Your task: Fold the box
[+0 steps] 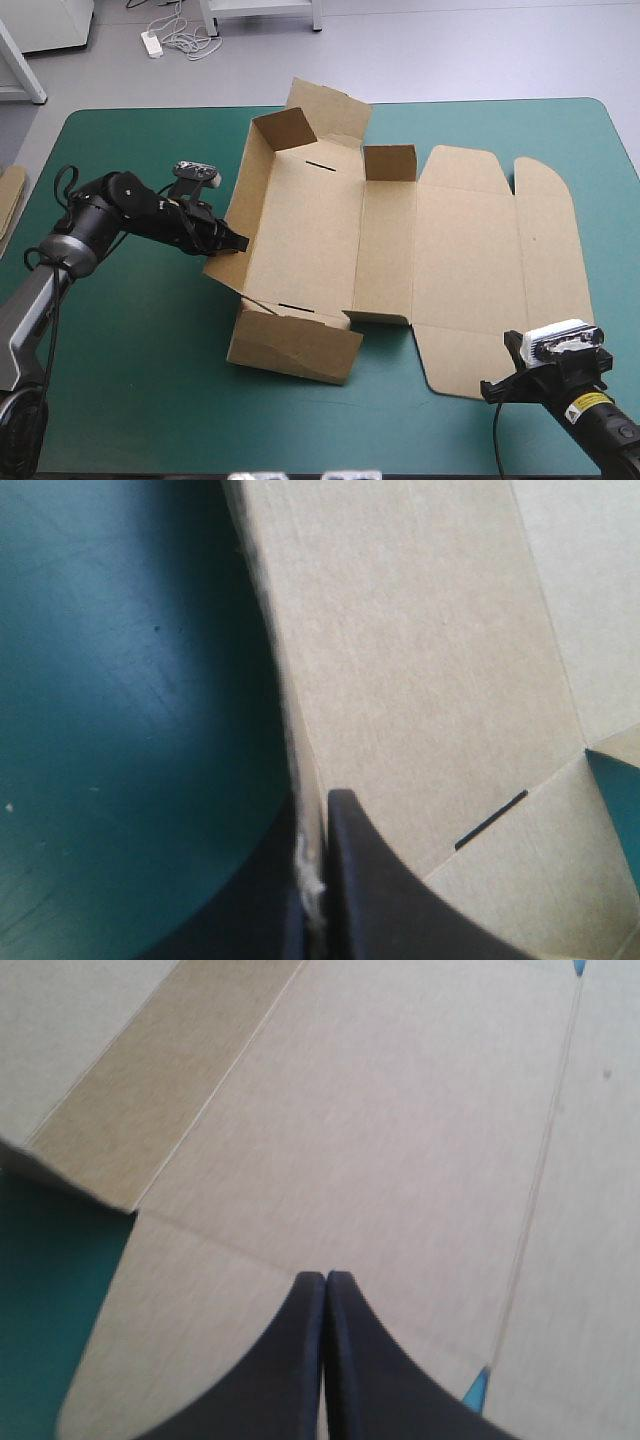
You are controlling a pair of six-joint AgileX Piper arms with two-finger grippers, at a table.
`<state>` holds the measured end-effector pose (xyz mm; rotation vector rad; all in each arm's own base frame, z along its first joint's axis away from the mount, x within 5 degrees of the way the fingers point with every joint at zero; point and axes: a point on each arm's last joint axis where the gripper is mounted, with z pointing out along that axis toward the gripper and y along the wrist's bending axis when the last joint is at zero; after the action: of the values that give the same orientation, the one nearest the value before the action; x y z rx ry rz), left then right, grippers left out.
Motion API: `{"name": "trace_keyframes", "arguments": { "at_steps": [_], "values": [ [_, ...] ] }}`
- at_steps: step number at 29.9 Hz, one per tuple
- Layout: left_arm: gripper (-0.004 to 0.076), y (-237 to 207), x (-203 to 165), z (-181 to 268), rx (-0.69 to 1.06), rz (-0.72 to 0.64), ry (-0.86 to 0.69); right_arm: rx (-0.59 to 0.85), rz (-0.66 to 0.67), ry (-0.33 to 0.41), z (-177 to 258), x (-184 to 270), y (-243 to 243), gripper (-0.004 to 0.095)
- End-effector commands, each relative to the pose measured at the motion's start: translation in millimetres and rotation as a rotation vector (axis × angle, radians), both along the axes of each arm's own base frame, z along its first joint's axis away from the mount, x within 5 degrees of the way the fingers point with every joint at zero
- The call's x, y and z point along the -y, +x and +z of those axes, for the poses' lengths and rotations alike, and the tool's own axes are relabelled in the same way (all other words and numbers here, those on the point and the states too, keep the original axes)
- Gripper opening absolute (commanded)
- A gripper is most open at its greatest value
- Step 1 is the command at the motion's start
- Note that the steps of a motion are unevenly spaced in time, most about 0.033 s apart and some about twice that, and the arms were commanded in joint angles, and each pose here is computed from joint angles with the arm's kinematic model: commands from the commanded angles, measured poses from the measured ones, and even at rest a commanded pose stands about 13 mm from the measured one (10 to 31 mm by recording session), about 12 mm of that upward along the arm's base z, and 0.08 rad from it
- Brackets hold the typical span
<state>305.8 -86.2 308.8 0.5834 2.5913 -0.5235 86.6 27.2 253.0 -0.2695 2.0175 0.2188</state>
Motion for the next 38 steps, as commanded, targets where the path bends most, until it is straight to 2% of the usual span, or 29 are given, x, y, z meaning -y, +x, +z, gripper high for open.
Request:
{"name": "trace_keyframes", "arguments": {
  "at_steps": [1, 5, 9, 12, 20, 24, 32, 38],
  "values": [
    [-0.0009, -15, 21, 39, 0.078, -0.064, 0.102, 0.097, 0.002, 0.006, 28, 0, 3, -0.0015],
    [-0.0009, -26, 50, 56, 0.163, -0.168, 0.237, 0.113, -0.004, -0.014, 40, 1, 2, -0.0015],
    [-0.0009, -41, 74, 67, 0.266, -0.293, 0.423, 0.115, -0.049, 0.013, 48, 5, 1, -0.0015],
    [-0.0009, -50, 89, 72, 0.369, -0.356, 0.562, 0.106, -0.063, 0.003, 52, 6, 0, -0.0015],
    [-0.0009, -42, 109, 82, 0.676, -0.374, 0.909, 0.129, -0.072, -0.012, 66, 9, -2, -0.0015],
    [-0.0009, -33, 113, 84, 0.768, -0.404, 0.968, 0.136, -0.075, -0.009, 73, 9, -4, -0.0015],
    [-0.0009, -25, 132, 100, 1.074, -0.502, 0.944, 0.124, -0.086, -0.001, 86, 10, -5, -0.0015],
    [-0.0009, -23, 141, 96, 1.138, -0.609, 0.980, 0.059, -0.090, -0.022, 91, 8, 5, -0.0015]
  ]
}}
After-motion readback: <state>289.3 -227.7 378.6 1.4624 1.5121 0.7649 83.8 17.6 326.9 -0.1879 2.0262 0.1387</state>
